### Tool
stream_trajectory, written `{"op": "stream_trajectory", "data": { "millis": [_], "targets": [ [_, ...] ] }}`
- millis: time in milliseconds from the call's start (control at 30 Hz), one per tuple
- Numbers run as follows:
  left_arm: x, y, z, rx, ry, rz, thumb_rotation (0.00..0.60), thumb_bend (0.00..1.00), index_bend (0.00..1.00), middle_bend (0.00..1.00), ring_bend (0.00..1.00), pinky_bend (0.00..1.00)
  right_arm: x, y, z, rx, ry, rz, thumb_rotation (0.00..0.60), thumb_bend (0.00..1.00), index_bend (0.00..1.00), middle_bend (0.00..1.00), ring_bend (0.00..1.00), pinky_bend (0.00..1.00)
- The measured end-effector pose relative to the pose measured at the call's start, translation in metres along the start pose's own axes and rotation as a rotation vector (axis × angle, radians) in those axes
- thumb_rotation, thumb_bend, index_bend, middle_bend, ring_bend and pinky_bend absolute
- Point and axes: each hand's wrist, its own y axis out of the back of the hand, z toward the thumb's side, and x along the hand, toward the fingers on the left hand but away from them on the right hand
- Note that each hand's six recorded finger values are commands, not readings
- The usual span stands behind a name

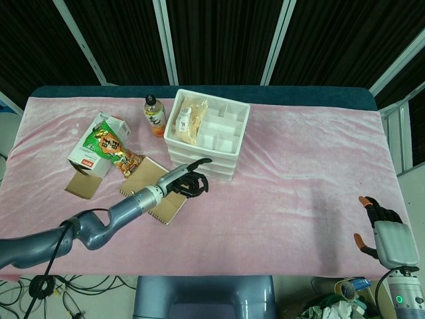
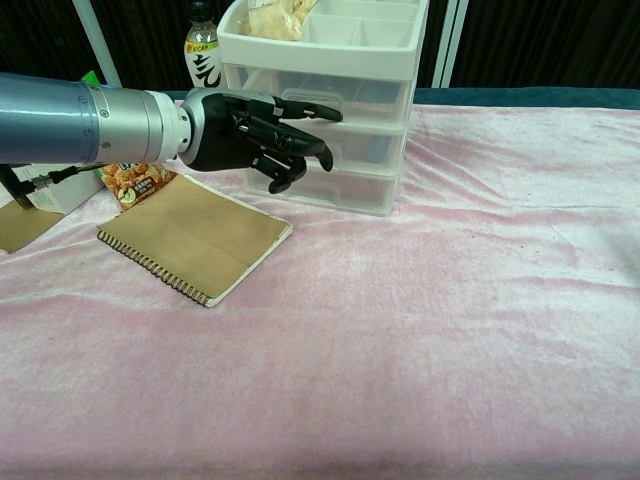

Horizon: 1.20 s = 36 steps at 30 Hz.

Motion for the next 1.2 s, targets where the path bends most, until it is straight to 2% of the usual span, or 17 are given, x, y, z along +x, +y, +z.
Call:
{"op": "stream_trajectory", "data": {
  "millis": [1200],
  "targets": [
    [-0.013, -0.011, -0.003, 0.07, -0.031, -0.086, 0.6, 0.47, 0.06, 0.55, 0.63, 0.7, 0.0, -0.001, 0.001, 0.01, 0.002, 0.001, 0.6, 0.28, 0.14, 0.11, 0.22, 0.21]
  ]
}}
